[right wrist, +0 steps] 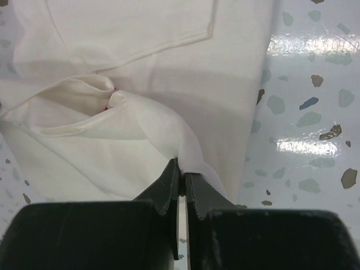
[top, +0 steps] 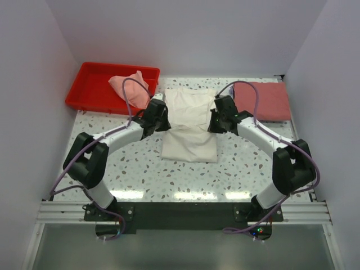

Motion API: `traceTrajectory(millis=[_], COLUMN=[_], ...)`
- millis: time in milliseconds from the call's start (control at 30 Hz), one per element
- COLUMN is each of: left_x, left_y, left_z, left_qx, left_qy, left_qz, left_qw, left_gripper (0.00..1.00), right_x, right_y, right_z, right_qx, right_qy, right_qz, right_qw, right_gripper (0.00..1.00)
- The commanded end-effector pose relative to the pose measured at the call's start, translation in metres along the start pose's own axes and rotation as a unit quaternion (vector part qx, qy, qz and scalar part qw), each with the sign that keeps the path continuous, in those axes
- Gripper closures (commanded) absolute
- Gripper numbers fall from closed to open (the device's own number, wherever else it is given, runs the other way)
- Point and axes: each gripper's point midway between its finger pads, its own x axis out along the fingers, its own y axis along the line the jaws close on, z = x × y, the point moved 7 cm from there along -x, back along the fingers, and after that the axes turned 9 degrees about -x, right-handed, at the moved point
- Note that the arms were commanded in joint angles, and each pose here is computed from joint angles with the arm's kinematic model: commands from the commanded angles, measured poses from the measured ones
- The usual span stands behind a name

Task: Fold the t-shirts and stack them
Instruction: Fold the tshirt

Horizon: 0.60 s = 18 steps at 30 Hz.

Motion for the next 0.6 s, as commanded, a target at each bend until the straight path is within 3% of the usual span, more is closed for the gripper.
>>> traceTrajectory(millis=[0,567], left_x=[0.009,0.047], left_y=[-0.013,0.01], left_z=[0.025,0.024], left_qx=[0.011,0.001], left_qy=[-0.036,-0.015], left_qz=[-0.027,0.007], left_qw=[0.999,1.0], left_gripper=[1.0,0.98], right_x=[0.009,0.059], right_y=[-0.002,-0.021], right_z=[0.025,0.024], right_qx=[0.0,0.033], right_qy=[-0.033,0.015], right_qz=[0.007,0.017], right_qw=[0.999,0.999], right_gripper=[1.0,0.99])
